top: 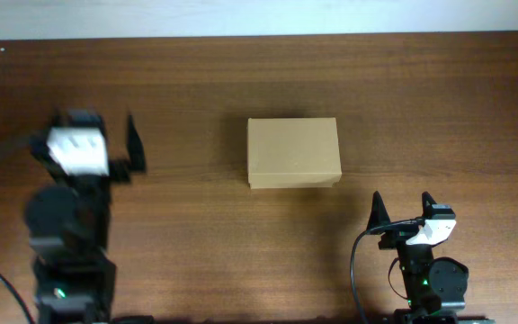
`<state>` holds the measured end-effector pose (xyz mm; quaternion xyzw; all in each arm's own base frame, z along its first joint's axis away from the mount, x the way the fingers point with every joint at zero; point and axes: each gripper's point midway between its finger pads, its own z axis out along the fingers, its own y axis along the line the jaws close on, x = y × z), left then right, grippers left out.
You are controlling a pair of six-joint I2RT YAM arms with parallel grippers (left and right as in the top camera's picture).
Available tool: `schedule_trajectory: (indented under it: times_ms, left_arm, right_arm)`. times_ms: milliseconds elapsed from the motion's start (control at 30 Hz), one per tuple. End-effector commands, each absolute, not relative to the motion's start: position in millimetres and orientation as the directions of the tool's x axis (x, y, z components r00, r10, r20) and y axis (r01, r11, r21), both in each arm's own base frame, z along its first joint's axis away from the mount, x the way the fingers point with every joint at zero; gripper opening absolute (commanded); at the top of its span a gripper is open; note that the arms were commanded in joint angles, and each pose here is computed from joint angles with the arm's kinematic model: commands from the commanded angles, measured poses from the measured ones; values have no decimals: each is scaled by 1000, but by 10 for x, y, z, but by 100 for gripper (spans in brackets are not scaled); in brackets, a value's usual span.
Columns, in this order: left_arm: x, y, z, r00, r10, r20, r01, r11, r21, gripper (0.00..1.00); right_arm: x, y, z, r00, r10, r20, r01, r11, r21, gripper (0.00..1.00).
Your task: Pack container
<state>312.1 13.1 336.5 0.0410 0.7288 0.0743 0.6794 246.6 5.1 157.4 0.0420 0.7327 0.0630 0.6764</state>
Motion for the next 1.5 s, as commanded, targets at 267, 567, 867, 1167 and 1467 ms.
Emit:
schedule_trajectory:
  times_ms: [267, 567, 867, 1167, 1467]
  left_arm:
    - [2632, -294, 2187, -49, 166, -985, 199, 968, 153, 100]
    - [2434, -300, 2150, 70, 170, -983, 179, 967, 180, 100]
    - [2401, -330, 1944, 63, 169, -984, 192, 965, 178, 100]
    - [2428, -328, 1622, -21, 168, -986, 206, 965, 160, 100]
    - [2429, -323, 1619, -23, 167, -986, 203, 966, 159, 100]
  right_arm:
    - [2464, 51, 1548, -86, 147, -985, -20, 989, 149, 99]
    - [2464, 51, 1549, -86, 147, -985, -20, 989, 149, 99]
    - [2464, 51, 1548, -86, 147, -985, -20, 989, 149, 99]
    - [2464, 51, 1549, -86, 147, -985, -20, 989, 149, 99]
    - [2464, 51, 1548, -86, 147, -985, -20, 989, 149, 99]
